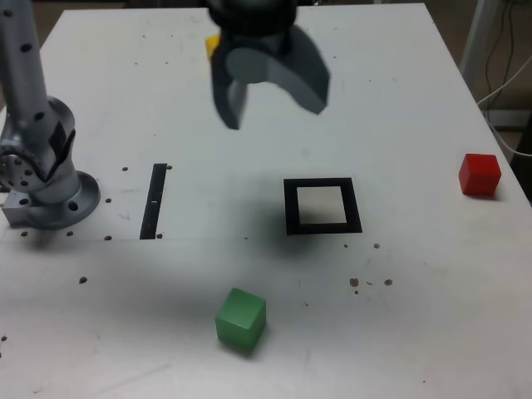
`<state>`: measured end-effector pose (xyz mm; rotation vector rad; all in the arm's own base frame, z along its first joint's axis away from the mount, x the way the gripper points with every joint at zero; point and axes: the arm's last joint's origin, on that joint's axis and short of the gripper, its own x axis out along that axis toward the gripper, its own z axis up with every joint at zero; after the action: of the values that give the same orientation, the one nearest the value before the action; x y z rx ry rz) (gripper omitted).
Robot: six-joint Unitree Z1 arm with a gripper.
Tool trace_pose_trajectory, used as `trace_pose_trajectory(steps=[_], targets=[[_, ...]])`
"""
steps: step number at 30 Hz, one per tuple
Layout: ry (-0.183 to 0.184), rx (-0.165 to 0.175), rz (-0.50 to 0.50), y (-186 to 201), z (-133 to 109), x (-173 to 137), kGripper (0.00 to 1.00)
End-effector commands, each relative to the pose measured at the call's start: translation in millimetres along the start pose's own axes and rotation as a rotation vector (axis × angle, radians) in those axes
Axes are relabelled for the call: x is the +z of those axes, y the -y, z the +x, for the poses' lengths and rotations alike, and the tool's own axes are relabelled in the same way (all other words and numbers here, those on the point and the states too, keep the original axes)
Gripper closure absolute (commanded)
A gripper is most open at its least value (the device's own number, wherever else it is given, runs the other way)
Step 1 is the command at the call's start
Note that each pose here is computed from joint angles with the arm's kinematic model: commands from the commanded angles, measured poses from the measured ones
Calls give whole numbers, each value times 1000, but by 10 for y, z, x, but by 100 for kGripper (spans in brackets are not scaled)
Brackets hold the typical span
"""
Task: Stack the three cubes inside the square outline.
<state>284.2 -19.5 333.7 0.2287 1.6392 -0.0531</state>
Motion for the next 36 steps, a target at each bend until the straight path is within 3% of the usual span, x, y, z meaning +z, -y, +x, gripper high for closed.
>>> trace_pose_trajectory(steps=[1, 16, 24, 29, 36], targets=[[19, 7, -1, -13, -66, 171, 0], [56, 47, 58, -74, -196, 1142, 0], [126, 30, 101, -80, -48, 1666, 0], [170, 36, 112, -130, 8, 1864, 0], [152, 44, 100, -299, 221, 2018, 0]])
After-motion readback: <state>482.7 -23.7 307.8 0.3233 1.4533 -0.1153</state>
